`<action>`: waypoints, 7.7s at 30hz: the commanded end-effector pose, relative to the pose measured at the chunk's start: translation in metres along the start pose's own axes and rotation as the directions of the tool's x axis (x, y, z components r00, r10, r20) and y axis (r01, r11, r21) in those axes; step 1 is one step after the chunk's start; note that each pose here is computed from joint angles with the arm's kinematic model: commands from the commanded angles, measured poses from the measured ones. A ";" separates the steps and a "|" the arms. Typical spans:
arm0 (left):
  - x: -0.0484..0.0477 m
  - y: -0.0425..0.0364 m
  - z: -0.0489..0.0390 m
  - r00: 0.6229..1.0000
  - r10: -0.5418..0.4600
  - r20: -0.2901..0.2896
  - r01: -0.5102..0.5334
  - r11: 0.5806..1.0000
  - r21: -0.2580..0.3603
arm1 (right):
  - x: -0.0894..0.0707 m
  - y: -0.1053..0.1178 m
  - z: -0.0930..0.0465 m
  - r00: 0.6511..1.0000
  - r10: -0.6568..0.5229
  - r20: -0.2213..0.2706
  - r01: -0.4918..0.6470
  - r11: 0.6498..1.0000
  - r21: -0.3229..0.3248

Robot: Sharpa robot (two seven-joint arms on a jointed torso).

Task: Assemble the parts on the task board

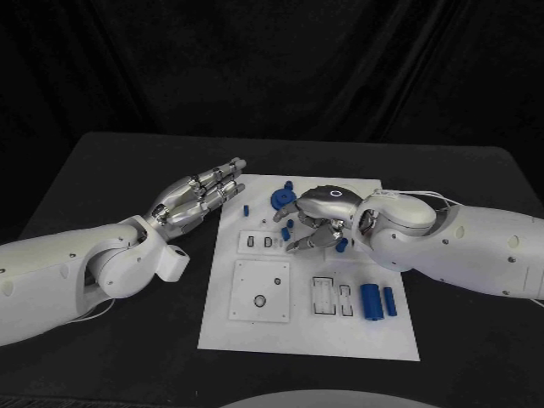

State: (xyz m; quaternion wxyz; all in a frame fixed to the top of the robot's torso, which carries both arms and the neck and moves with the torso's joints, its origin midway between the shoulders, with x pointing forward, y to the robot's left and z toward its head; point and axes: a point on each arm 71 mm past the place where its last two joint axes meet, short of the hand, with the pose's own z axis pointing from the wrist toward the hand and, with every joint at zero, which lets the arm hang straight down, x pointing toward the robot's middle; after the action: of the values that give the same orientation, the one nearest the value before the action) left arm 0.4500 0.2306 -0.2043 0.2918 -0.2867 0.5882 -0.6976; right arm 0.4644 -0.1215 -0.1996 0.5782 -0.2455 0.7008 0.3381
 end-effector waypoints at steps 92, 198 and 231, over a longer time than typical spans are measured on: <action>0.0430 -0.0013 0.1061 0.560 0.592 -0.580 -0.798 0.197 -0.569 | -0.069 -0.056 -0.081 0.960 -0.020 0.280 -0.040 0.977 0.208; 0.0336 0.0247 0.1052 0.567 0.518 -0.641 -0.797 0.147 -0.586 | -0.053 -0.068 -0.083 0.978 -0.005 0.211 -0.048 0.969 0.243; 0.0280 0.0209 0.0925 0.584 0.537 -0.608 -0.781 0.168 -0.602 | -0.052 -0.069 -0.085 0.981 0.000 0.195 -0.051 0.966 0.255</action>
State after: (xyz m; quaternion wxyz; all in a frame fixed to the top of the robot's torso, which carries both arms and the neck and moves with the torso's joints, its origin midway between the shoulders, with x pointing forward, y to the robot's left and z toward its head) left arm 0.5032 0.1480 -0.2105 0.3081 -0.0057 0.9400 -0.1464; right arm 0.4711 -0.2326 -0.1517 0.6686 -0.1293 0.6771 0.2790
